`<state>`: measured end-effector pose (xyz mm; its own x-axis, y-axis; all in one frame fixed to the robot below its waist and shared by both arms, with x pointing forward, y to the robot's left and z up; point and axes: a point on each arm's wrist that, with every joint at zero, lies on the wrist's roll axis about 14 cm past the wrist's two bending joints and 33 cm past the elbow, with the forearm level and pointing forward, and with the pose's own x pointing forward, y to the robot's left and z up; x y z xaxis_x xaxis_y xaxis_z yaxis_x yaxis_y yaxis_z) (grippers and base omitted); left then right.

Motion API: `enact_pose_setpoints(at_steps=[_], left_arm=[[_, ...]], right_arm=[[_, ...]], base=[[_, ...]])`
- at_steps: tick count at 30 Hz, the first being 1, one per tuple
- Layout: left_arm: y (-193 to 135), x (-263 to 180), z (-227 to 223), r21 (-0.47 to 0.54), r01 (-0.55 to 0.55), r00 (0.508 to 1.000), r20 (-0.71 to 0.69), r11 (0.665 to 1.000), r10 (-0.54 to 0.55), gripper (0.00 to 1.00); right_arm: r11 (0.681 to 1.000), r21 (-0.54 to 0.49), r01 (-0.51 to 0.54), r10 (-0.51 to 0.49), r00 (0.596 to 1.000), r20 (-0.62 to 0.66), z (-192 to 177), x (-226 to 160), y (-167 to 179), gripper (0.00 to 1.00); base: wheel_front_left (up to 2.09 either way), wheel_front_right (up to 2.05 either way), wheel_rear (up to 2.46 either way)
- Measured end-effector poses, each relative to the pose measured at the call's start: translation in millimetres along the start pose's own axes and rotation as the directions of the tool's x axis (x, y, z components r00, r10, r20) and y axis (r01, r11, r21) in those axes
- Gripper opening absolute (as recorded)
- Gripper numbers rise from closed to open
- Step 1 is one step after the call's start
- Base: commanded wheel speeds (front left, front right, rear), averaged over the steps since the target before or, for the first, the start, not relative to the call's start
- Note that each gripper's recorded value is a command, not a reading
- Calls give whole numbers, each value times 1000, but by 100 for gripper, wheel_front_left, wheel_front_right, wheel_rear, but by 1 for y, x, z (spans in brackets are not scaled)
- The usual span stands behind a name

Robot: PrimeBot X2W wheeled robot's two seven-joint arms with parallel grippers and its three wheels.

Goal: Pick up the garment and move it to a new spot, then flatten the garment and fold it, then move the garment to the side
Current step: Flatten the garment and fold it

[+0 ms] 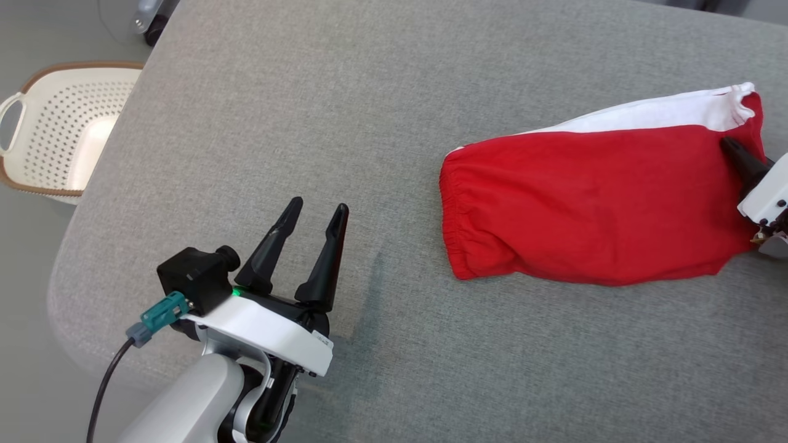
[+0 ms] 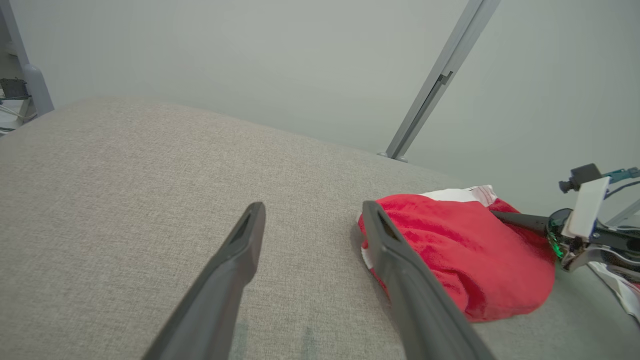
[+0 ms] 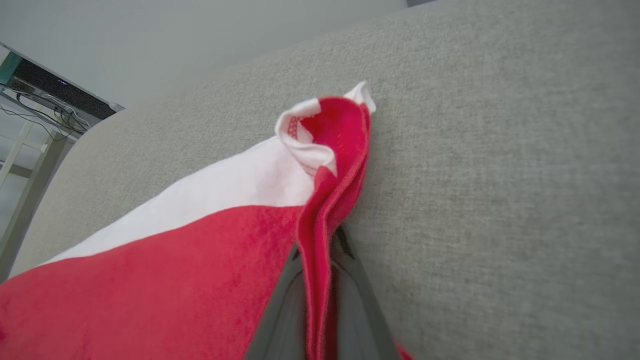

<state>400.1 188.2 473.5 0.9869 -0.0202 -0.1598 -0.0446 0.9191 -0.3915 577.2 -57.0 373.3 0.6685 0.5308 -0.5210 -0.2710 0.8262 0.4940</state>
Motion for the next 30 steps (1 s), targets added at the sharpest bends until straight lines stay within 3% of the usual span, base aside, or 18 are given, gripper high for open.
enact_pose_setpoints(at_steps=[9, 23, 30], left_arm=[[-26, 1, -6, 22, 85, 996, -11, 996, -84, 100], [-68, -8, -13, 16, 202, 979, -24, 979, -202, 100], [-78, -13, -13, 11, 229, 973, -26, 973, -229, 100]], right_arm=[[997, 44, 68, -73, 991, 112, 25, -43, -25, 0], [977, 147, 155, -187, 954, 234, 27, -132, -60, 0], [989, 101, 113, -137, 950, 281, 41, -133, -36, 0]], base=[[0, 0, 0], [0, 0, 0], [0, 0, 0]])
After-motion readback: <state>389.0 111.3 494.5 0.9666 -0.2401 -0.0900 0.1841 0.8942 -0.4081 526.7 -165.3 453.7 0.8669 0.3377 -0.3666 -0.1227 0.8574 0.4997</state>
